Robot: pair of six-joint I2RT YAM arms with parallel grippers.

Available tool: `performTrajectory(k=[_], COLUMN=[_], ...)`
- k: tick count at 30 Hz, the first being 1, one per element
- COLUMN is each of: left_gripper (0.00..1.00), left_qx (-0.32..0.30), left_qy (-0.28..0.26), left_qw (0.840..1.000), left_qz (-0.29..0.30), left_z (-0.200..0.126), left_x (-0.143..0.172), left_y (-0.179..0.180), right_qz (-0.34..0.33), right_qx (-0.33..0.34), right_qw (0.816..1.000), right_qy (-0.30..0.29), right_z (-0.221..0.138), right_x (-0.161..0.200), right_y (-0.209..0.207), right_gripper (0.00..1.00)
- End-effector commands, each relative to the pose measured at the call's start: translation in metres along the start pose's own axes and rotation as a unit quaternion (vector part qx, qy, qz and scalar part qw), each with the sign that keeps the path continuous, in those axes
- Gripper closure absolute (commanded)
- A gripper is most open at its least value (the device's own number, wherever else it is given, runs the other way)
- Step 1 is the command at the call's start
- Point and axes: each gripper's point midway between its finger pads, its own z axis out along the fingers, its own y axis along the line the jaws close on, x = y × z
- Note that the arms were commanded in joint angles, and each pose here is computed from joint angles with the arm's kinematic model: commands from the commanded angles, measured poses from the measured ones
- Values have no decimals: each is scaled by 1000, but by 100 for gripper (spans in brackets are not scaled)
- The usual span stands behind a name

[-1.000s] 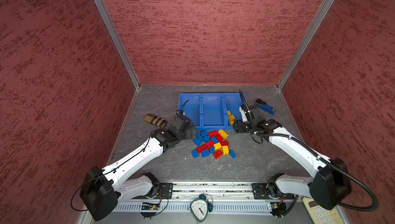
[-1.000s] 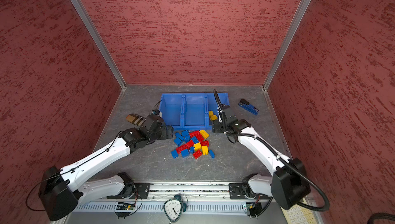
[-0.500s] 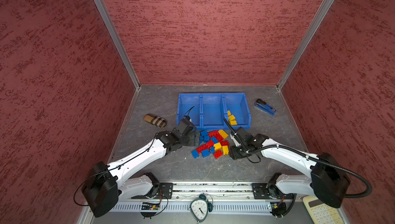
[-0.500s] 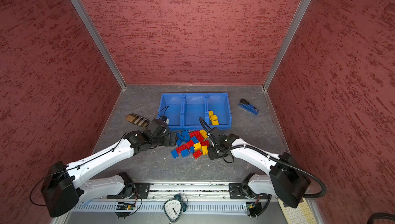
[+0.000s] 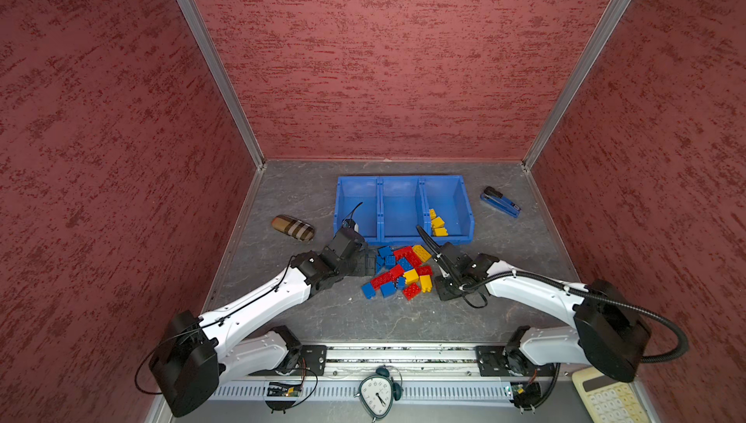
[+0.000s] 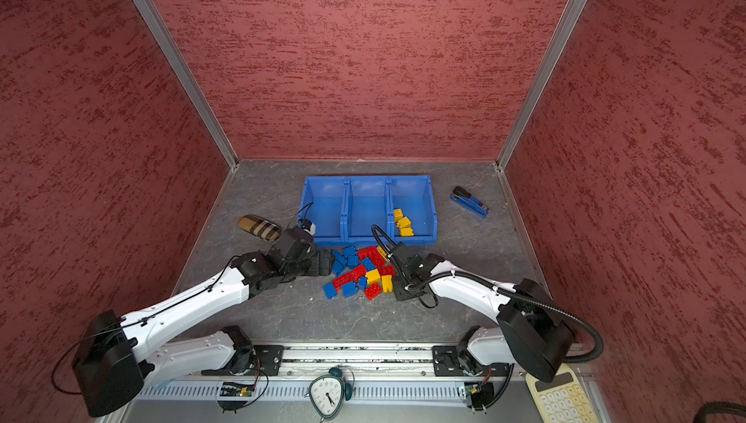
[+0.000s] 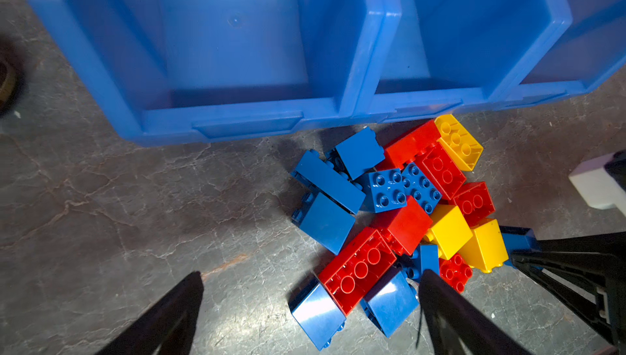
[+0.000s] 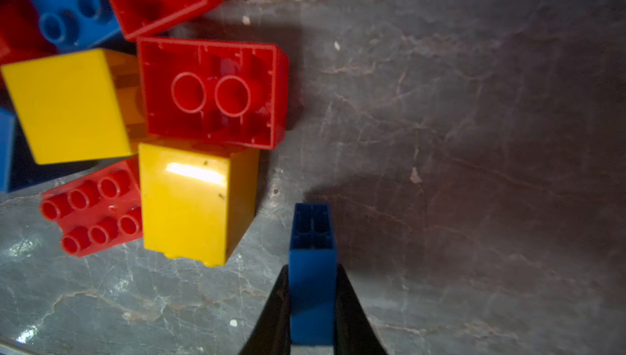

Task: Sort the legos into containers by color
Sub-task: Pick up the lego from the bottom-center of the table, then place the lego in the container.

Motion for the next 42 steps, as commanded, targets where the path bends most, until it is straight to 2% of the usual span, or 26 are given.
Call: performTrajectory(k=[1,6,10,17,21,25,28,31,37,39,42], left_gripper=[1,1,1,1,1,1,1,1,0,2,11], left_qx=[-9,-13,1,32,34,37,45,81,120,120,124], left_qy=[-31,-47,-44,-26,-13,-2,6,12,51,70,110], left_qw=[999,999,999,999,999,999,999,995,981,976,967], left_qz=[-14,-23,-22,-9,-3,9,16,48,142,169,193], left_z=[-3,-8,-9,-10,-8,-8,-6,-7,-6,-4,0], left_x=[-8,-10,-8,1,7,13,18,25,52,60,73], left_y=[6,11,6,-4,-6,-8,-11,-28,-57,-66,-79], right_qz=[-24,-52,-68,-40,-36,-37,-45,-49,-59,-44,-9], right_qx=[-8,-25,-38,31,31,14,4,-7,-77,-75,-48], right_qw=[997,985,974,973,974,974,969,963,941,935,928], right_qy=[-75,-160,-214,-224,-220,-225,-244,-264,-323,-343,-369], right_z=[-30,-65,-72,-17,7,2,-21,-48,-99,-111,-124], right_x=[-33,-96,-154,-215,-234,-241,-238,-227,-188,-177,-162], right_y=[8,34,63,54,59,67,67,63,61,51,26], right_gripper=[80,81,80,80,76,60,54,47,19,2,1])
